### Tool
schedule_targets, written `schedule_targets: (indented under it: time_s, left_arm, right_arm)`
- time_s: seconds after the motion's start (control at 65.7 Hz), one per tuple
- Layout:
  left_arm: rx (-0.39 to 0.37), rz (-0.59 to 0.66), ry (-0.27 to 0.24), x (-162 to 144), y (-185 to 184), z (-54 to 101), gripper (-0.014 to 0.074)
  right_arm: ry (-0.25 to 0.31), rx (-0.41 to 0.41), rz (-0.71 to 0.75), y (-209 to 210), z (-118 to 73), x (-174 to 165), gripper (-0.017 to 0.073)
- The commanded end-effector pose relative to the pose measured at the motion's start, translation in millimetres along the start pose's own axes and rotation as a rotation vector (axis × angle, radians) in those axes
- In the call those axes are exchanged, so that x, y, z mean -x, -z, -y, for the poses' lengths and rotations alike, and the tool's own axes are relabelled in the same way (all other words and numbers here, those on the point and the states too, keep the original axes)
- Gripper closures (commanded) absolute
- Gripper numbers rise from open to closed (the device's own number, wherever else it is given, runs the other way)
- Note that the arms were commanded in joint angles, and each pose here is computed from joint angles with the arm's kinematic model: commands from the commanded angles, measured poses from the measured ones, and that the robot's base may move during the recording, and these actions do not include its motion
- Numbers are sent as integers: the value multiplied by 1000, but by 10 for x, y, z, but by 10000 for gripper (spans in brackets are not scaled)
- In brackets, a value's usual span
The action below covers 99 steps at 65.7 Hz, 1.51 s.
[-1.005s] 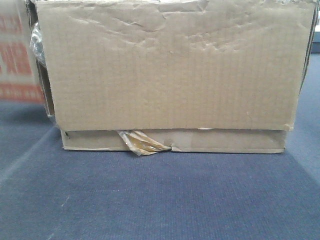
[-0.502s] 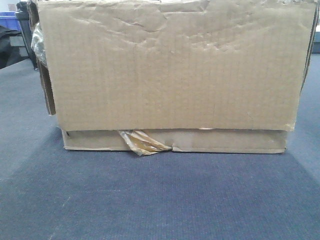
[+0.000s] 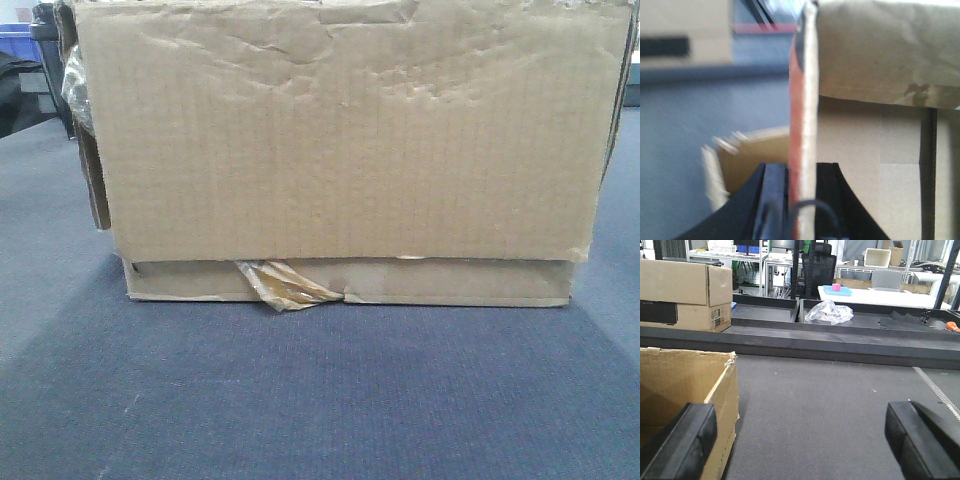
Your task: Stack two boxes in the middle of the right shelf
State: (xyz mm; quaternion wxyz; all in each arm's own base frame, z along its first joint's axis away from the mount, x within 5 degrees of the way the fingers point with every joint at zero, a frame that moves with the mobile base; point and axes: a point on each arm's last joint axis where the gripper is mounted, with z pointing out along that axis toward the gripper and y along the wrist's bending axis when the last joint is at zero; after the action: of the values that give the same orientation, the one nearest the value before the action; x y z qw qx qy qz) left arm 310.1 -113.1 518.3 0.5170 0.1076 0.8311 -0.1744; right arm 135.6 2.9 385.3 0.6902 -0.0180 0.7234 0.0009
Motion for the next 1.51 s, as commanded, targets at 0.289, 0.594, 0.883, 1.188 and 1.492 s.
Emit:
schedule_targets:
  time_s: [0.289, 0.594, 0.883, 1.188, 1.492]
  left_arm:
    - [148, -222, 91, -410, -911, 25, 705]
    - [133, -315, 131, -618, -1257, 42, 705]
    - [132, -322, 125, -636, -1279, 61, 685]
    - [136, -336, 125, -646, -1266, 59, 70]
    - [132, -283, 106, -488, -965, 91, 65]
  right_arm:
    - [12, -2, 11, -10, 2, 24, -10]
    - [12, -2, 11, -10, 2, 24, -10]
    - [13, 14, 12, -10, -21, 25, -10]
    - [13, 22, 12, -10, -31, 25, -10]
    - [13, 22, 12, -10, -31, 25, -10]
